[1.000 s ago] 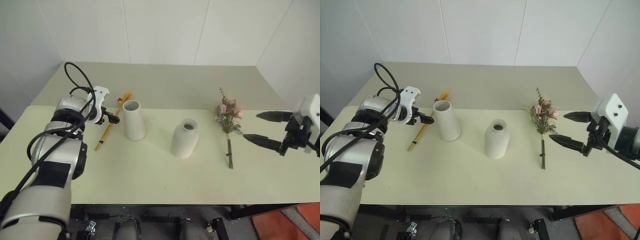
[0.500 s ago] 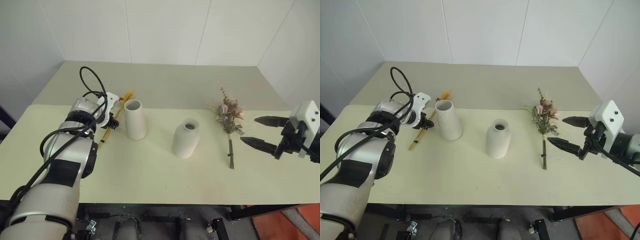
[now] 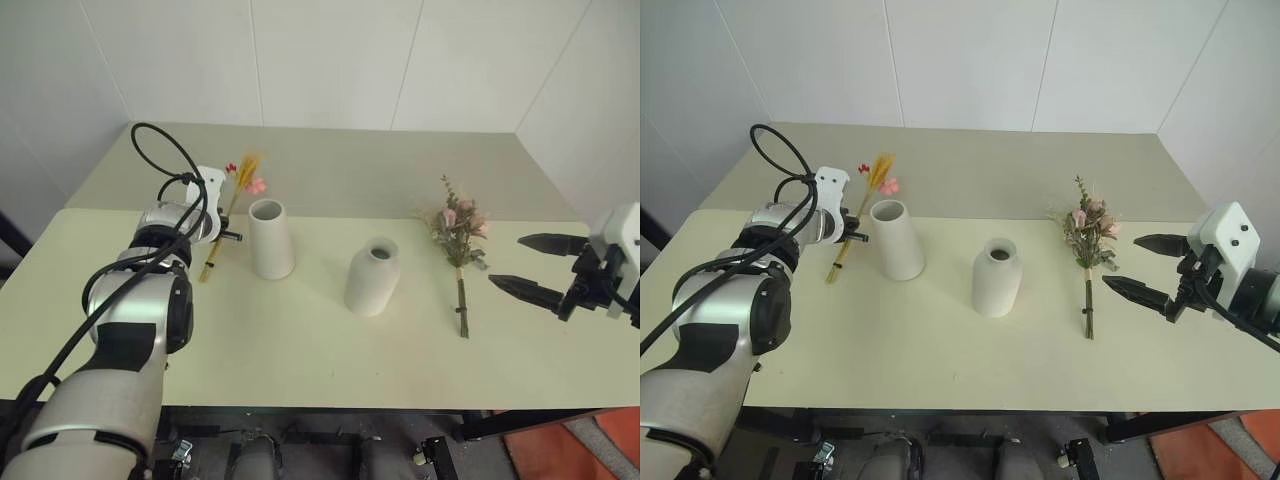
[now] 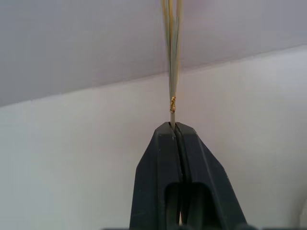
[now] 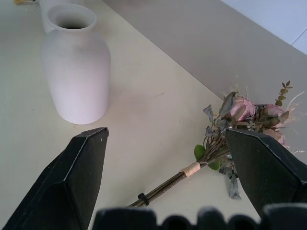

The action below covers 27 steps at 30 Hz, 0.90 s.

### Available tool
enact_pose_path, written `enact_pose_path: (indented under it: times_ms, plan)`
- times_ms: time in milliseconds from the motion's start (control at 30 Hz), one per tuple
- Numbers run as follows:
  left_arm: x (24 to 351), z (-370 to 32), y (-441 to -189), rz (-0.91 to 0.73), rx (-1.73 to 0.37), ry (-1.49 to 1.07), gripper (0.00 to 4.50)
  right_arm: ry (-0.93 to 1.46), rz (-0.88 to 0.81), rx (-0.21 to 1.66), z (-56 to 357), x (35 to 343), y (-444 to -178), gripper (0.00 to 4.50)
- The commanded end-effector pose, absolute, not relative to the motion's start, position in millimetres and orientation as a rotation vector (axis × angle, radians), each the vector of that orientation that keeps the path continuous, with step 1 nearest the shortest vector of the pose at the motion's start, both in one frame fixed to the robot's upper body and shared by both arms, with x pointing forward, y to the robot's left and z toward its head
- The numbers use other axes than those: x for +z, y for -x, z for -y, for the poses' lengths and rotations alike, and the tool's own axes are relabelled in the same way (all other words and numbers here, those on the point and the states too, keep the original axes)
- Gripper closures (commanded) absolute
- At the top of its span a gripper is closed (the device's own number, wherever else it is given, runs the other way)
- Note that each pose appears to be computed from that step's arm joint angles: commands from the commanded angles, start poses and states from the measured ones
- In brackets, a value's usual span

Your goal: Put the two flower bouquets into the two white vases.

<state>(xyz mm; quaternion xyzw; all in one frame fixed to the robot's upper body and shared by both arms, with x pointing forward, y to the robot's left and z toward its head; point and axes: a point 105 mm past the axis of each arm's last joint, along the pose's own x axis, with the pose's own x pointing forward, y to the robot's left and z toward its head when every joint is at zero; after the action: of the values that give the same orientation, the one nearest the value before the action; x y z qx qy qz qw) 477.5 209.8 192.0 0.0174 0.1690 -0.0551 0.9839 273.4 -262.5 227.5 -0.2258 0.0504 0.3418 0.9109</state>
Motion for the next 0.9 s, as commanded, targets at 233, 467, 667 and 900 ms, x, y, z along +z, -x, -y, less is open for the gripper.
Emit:
enact_pose_path:
  times_ms: [233,467,667,900]
  plan:
    - [357.5,-197.0,-448.4,0.542,-0.498,0.227,4.49,0.528,-0.049,0.661,267.3,243.6,-268.5,0.0]
    - [368.1,-184.6,-428.4,0.677,-0.717,0.366,4.49,0.532,-0.068,0.662,269.9,241.6,-266.8,0.0]
    - [355.0,-167.9,-420.0,0.624,-0.888,0.381,4.49,0.464,-0.003,0.698,263.7,255.1,-258.2,0.0]
    - [345.4,-167.0,-420.3,0.59,-0.918,0.423,4.49,0.448,0.033,0.729,260.0,257.1,-248.2,0.0]
